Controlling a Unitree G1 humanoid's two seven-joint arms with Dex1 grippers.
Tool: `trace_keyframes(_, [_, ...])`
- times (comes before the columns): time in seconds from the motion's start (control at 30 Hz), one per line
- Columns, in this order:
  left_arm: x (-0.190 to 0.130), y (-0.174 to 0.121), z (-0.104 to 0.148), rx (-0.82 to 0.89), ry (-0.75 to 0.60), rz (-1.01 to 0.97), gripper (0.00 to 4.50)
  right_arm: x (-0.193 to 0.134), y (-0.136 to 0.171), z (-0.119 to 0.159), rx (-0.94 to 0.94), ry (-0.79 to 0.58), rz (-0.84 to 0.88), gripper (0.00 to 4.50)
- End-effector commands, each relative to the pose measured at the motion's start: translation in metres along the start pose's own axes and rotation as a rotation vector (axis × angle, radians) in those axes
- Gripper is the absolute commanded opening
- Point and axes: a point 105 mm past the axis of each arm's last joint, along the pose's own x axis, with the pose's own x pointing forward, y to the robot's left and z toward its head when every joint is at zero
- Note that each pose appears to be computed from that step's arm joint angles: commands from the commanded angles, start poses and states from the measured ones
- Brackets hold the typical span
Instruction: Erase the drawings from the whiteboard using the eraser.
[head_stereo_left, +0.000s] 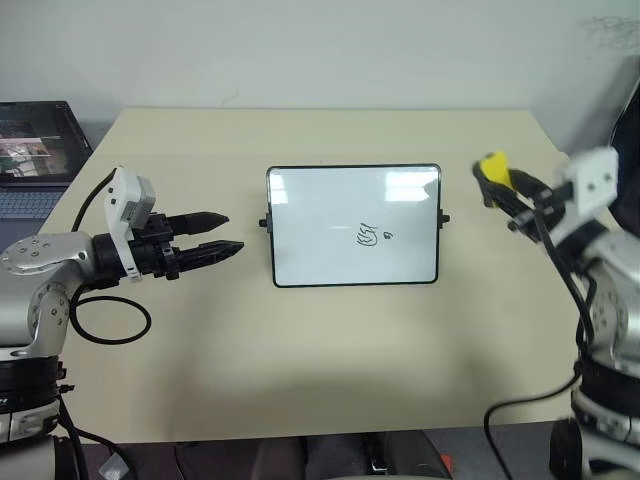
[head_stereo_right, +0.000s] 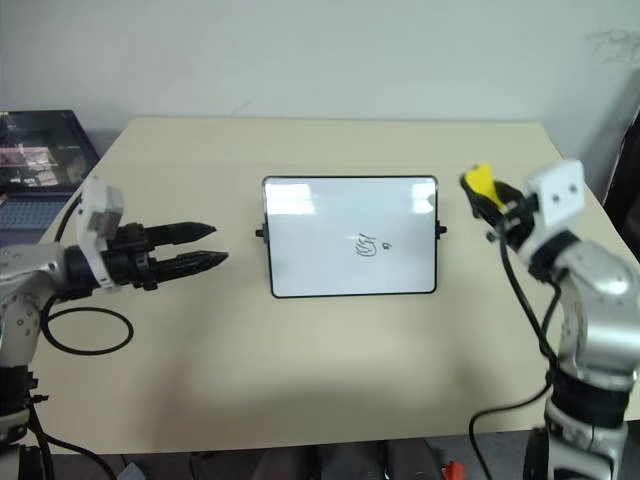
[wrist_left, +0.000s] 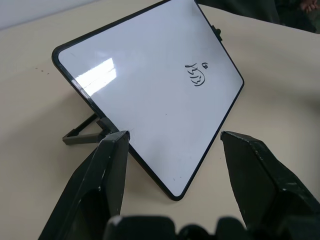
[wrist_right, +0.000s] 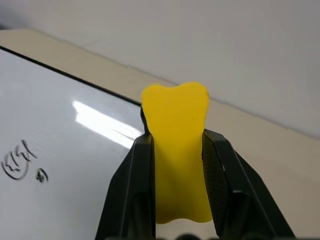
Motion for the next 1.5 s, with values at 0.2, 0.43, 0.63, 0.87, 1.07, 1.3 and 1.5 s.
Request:
trace_keyframes(0.2, [0.006, 0.001, 0.012, 0.051, -0.03, -0.028, 3.14, 0.001, -0.007, 0.047, -0.037, -0.185, -0.12, 0.96])
trace_keyframes(0.43, [0.007, 0.002, 0.01, 0.049, -0.028, -0.031, 3.14, 0.021, 0.033, 0.042, -0.144, -0.073, 0.126, 0.96])
trace_keyframes(0.63, [0.009, 0.003, 0.009, 0.052, -0.024, -0.035, 3.14, 0.054, 0.088, 0.043, -0.269, -0.053, 0.394, 0.96])
trace_keyframes(0.87, [0.008, 0.001, 0.011, 0.053, -0.023, -0.032, 3.14, 0.067, 0.145, 0.044, -0.423, -0.073, 0.65, 0.96])
trace_keyframes(1.07, [0.008, -0.002, 0.01, 0.051, -0.022, -0.03, 3.14, 0.083, 0.157, 0.041, -0.531, -0.086, 0.686, 0.96])
trace_keyframes(1.3, [0.009, -0.001, 0.012, 0.055, -0.02, -0.023, 3.14, 0.096, 0.159, 0.024, -0.646, -0.041, 0.736, 0.96])
trace_keyframes(1.5, [0.008, 0.001, 0.014, 0.058, -0.019, -0.007, 3.14, 0.103, 0.163, 0.014, -0.689, -0.036, 0.781, 0.96])
